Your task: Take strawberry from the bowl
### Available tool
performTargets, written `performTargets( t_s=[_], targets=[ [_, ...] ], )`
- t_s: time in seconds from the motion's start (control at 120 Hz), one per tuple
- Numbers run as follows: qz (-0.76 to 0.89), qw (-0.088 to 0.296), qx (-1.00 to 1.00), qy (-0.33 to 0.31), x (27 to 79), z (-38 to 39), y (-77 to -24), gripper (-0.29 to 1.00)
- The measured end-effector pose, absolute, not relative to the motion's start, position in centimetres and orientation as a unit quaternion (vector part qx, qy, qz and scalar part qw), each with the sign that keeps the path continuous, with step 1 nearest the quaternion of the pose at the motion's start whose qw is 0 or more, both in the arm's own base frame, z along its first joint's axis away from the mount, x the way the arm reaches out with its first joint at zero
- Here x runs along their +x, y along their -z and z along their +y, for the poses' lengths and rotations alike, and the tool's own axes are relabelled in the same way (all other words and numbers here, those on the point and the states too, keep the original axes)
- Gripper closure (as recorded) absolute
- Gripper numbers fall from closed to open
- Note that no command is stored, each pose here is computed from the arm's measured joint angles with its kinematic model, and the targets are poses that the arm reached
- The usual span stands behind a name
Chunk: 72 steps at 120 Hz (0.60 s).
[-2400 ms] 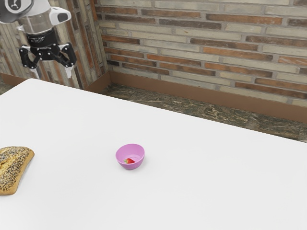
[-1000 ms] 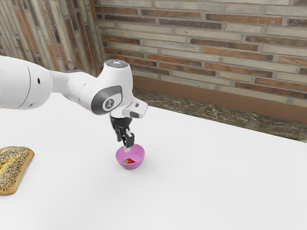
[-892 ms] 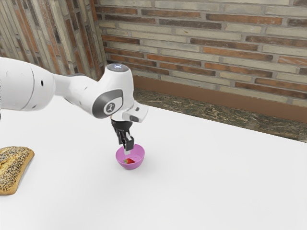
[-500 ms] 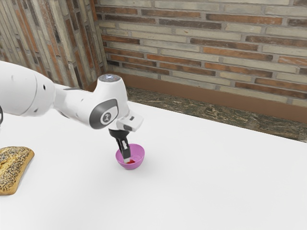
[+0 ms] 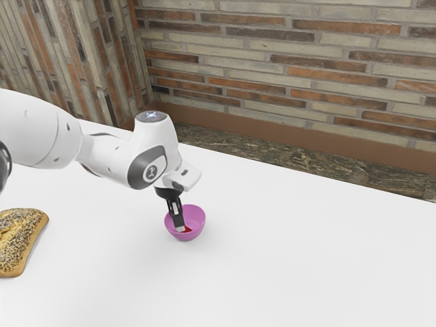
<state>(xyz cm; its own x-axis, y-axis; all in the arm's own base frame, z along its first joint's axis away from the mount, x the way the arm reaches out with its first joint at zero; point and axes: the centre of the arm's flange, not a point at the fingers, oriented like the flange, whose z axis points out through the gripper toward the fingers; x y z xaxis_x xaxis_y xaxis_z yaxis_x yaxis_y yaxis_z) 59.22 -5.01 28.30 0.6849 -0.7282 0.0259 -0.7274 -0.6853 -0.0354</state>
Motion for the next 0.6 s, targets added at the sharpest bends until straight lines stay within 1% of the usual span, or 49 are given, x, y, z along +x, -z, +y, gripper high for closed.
performTargets(
  t_s=[0.6],
  targets=[
    [0.43,0.012,-0.902,0.029,60.1,-4.6,-26.1,0.34]
  ],
)
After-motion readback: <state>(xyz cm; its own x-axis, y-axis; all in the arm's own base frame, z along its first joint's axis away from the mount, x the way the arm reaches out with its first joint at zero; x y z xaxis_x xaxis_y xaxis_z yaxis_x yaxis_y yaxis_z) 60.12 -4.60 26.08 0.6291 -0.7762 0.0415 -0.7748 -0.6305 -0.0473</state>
